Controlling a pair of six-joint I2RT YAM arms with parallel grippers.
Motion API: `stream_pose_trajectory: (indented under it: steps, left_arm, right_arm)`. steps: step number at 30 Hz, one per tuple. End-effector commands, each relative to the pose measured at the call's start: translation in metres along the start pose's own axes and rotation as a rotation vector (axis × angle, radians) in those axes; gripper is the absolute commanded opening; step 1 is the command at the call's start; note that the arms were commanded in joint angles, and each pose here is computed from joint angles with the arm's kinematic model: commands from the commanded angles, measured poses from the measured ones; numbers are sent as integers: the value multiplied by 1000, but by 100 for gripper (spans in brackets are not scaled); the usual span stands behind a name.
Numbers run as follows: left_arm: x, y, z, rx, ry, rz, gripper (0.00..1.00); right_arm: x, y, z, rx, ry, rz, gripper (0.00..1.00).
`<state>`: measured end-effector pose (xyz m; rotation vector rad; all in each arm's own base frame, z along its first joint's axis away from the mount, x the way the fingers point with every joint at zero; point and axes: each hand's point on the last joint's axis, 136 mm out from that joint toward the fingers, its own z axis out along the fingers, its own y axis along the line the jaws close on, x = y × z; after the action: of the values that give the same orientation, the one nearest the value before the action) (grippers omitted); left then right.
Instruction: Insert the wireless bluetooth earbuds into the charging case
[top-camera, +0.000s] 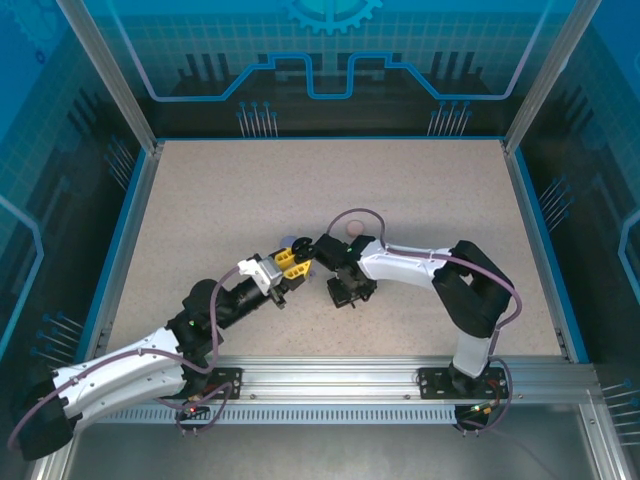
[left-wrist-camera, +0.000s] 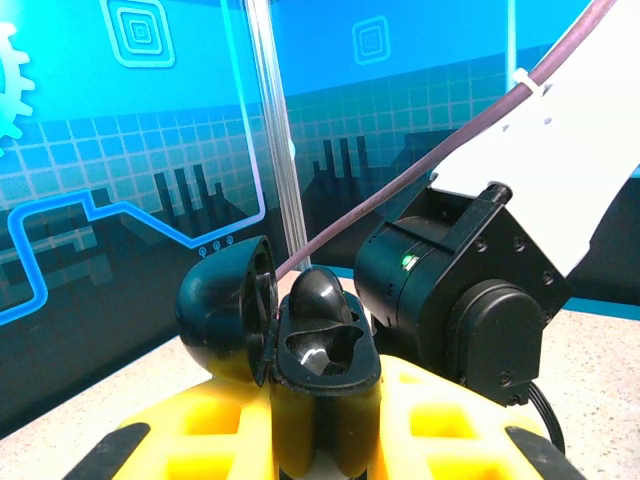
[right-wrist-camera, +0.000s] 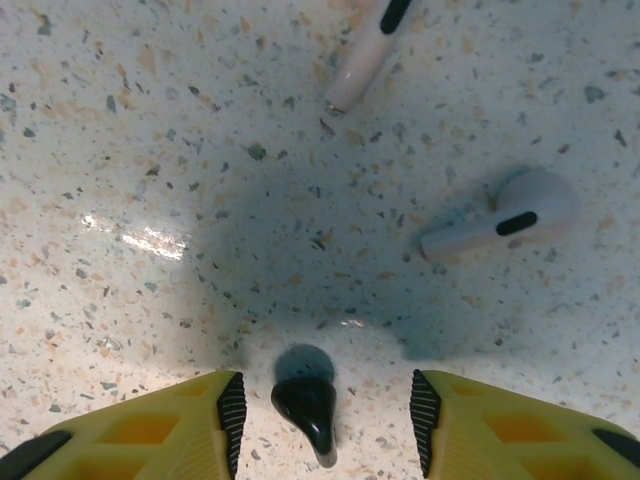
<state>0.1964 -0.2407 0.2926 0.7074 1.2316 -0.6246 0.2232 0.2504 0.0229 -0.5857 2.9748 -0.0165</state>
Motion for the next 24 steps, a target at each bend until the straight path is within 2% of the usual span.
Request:
stream_pose_trajectory:
  steps: [1,24]
  left_arm:
    - [-7,5,-1,-24,-17,22,0]
    - [-3,5,-2,-25,-5,18,0]
  right_arm:
    - [4,-1,3,6,44,-13,48]
    - [14,5,24,-8,108,-20,33]
